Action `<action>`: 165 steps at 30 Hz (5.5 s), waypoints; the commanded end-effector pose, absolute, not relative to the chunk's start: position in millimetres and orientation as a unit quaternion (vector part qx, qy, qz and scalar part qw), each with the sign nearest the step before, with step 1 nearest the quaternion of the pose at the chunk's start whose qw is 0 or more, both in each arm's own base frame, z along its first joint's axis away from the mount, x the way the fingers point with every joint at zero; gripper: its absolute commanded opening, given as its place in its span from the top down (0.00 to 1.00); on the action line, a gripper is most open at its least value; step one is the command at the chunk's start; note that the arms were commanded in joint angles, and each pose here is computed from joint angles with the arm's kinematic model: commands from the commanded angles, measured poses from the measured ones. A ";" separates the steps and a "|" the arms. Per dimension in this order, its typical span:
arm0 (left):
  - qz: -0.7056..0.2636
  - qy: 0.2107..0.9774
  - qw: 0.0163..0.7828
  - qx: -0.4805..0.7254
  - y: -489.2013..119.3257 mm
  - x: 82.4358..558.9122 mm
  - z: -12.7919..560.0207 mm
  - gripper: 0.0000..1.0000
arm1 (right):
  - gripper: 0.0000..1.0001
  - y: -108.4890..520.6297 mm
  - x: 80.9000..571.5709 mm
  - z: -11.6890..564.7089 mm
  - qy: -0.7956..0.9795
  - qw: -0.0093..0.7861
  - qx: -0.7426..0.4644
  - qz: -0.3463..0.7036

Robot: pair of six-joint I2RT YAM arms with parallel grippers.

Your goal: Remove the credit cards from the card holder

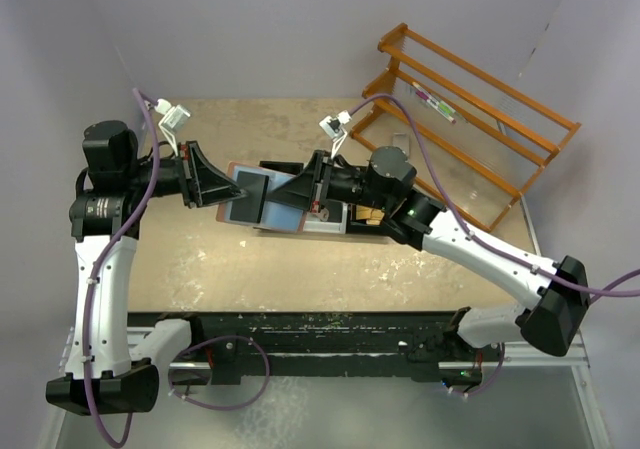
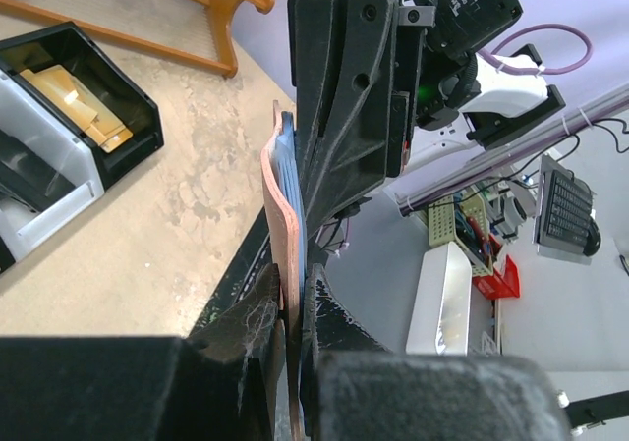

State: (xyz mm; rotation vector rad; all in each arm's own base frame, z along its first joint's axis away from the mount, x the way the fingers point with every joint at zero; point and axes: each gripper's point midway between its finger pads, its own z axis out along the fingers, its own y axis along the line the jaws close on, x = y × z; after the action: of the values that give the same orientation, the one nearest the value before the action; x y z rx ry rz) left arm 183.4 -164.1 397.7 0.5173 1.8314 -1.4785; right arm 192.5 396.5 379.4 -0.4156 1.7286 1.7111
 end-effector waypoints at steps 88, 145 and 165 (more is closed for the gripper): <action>-0.634 0.647 0.314 0.285 -168.9 140.6 422.6 0.92 | 0.60 396.6 182.1 417.7 0.577 0.333 -0.199 0.719; -0.540 0.667 0.405 0.316 -164.8 160.2 408.4 0.98 | 1.00 280.8 384.0 164.1 0.876 0.345 -0.011 0.338; -0.565 0.646 0.401 0.321 -167.9 148.2 426.1 0.98 | 0.70 285.5 381.6 137.2 0.900 0.349 -0.017 0.260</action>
State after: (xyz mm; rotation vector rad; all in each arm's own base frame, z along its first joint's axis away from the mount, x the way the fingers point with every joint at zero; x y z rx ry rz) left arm 159.6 -165.6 408.4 0.7406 1.7145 -1.4226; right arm 375.4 287.7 89.4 -0.0253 2.4413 0.7046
